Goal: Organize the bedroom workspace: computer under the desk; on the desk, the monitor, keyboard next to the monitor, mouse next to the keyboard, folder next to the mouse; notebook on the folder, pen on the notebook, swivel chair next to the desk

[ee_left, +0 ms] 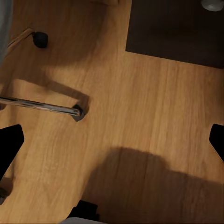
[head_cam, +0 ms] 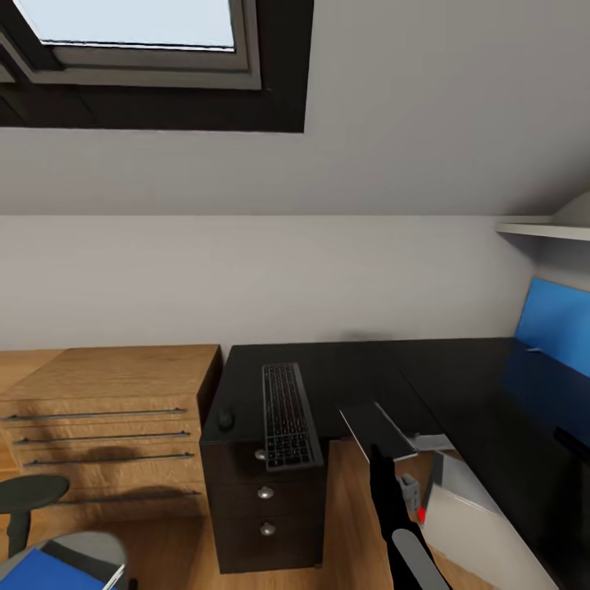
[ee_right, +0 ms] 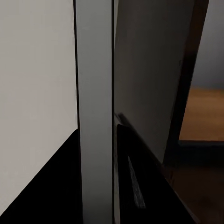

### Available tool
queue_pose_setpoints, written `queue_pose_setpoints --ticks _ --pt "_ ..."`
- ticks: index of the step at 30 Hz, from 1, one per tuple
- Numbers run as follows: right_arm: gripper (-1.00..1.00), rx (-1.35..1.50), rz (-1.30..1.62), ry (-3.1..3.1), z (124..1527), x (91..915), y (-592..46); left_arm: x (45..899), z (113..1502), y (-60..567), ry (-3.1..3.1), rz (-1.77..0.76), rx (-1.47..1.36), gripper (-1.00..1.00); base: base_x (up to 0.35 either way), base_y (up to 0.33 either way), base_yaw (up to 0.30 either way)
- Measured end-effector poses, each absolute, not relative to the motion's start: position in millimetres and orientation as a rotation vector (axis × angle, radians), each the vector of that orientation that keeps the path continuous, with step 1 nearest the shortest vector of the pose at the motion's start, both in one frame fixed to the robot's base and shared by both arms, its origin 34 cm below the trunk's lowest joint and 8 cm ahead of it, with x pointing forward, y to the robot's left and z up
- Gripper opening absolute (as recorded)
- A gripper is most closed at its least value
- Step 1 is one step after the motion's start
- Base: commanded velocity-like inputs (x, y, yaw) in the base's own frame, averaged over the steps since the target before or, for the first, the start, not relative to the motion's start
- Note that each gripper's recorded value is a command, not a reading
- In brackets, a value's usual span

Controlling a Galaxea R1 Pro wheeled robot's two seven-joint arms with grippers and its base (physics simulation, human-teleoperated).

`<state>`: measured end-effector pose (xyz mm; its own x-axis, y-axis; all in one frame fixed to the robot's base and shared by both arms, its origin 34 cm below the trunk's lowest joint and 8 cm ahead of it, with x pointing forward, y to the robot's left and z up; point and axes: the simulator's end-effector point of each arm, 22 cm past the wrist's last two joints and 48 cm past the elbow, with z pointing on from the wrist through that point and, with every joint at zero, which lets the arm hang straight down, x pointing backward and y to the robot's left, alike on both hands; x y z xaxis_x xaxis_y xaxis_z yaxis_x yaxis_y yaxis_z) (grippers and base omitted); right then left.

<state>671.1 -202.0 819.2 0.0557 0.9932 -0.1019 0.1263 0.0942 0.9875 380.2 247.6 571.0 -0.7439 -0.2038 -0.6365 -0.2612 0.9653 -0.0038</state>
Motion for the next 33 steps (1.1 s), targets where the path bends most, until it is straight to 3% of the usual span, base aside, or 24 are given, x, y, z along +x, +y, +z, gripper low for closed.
queue_pose_setpoints --ticks 23,33 --pt "-1.00 1.252 1.028 1.298 819 671 -202 380 571 246 2.433 0.105 -0.326 1.00 0.168 0.000 0.000" --pt "-1.00 1.267 1.018 1.311 808 671 -203 385 568 247 2.421 0.110 -0.337 1.00 0.023 0.000 0.000"
